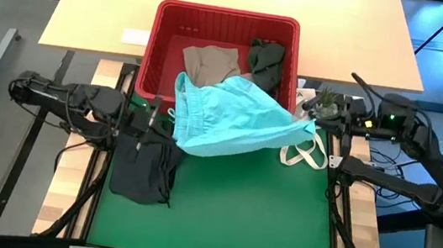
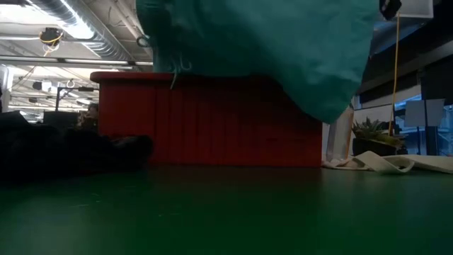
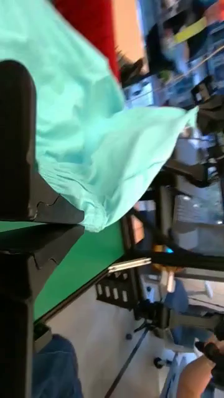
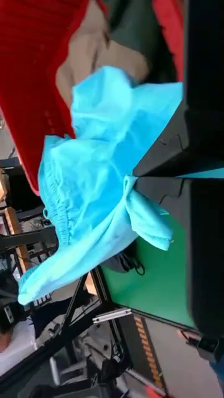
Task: Fold Laundry from Bin
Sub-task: Fold the blue shorts from the red laundry bin
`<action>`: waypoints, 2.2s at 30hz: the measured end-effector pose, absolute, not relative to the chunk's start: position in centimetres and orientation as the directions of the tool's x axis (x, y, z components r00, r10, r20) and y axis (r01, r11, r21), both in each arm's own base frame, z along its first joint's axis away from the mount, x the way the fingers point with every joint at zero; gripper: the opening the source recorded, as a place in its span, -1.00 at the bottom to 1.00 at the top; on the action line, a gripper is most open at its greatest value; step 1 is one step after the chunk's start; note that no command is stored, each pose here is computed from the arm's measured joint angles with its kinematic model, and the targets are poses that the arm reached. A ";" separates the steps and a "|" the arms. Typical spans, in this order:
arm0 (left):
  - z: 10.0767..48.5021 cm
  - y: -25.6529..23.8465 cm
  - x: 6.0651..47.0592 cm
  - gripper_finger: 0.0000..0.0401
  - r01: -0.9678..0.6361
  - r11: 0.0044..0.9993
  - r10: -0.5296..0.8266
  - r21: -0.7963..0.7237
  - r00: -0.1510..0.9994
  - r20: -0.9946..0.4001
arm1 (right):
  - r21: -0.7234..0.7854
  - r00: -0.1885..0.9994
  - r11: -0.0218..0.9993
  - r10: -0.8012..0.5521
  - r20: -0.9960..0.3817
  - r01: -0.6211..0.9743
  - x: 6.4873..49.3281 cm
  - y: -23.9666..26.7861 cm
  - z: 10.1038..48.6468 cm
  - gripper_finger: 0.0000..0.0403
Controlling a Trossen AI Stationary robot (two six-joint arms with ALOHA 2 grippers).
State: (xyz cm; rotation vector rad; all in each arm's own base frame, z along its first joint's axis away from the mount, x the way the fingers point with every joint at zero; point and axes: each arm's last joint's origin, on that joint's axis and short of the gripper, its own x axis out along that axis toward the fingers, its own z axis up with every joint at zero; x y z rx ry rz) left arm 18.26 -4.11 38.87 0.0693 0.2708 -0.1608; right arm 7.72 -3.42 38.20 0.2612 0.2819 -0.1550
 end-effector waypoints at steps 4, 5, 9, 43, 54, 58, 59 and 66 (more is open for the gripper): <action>37.8 -5.0 19.3 -1.00 0.152 0.988 -0.135 0.023 0.929 -0.344 | 0.303 0.959 0.938 -0.082 -0.270 0.166 7.7 -3.3 36.2 -1.00; 37.5 -5.3 19.6 -1.00 0.152 0.988 -0.134 0.023 0.923 -0.361 | 0.324 0.962 0.934 -0.063 -0.266 0.151 7.8 -3.3 35.7 -1.00; 36.5 -6.4 20.6 -1.00 0.159 0.987 -0.149 -0.010 0.900 -0.410 | 0.356 0.968 0.930 -0.003 -0.253 0.096 7.9 -2.9 34.3 -1.00; 28.6 -16.2 24.4 -1.00 0.069 0.982 -0.168 -0.176 0.739 -0.652 | 0.389 0.815 0.921 0.230 -0.532 -0.006 13.8 7.8 27.2 -1.00; 22.7 -16.8 28.6 -0.86 -0.045 0.990 -0.071 -0.136 0.667 -0.742 | 0.370 0.776 0.929 0.223 -0.591 0.015 15.3 9.9 25.6 -1.00; 21.8 -16.0 29.6 -0.61 -0.090 0.991 -0.013 -0.098 0.666 -0.746 | 0.365 0.768 0.931 0.222 -0.601 0.017 15.5 10.0 25.4 -1.00; 21.7 -15.8 29.8 -0.54 -0.102 0.992 0.012 -0.075 0.668 -0.744 | 0.365 0.767 0.931 0.222 -0.602 0.018 15.5 10.0 25.4 -1.00; 21.4 -13.8 30.7 -0.12 -0.135 0.991 0.103 0.017 0.658 -0.746 | 0.366 0.766 0.930 0.225 -0.603 0.015 15.5 10.0 25.4 -1.00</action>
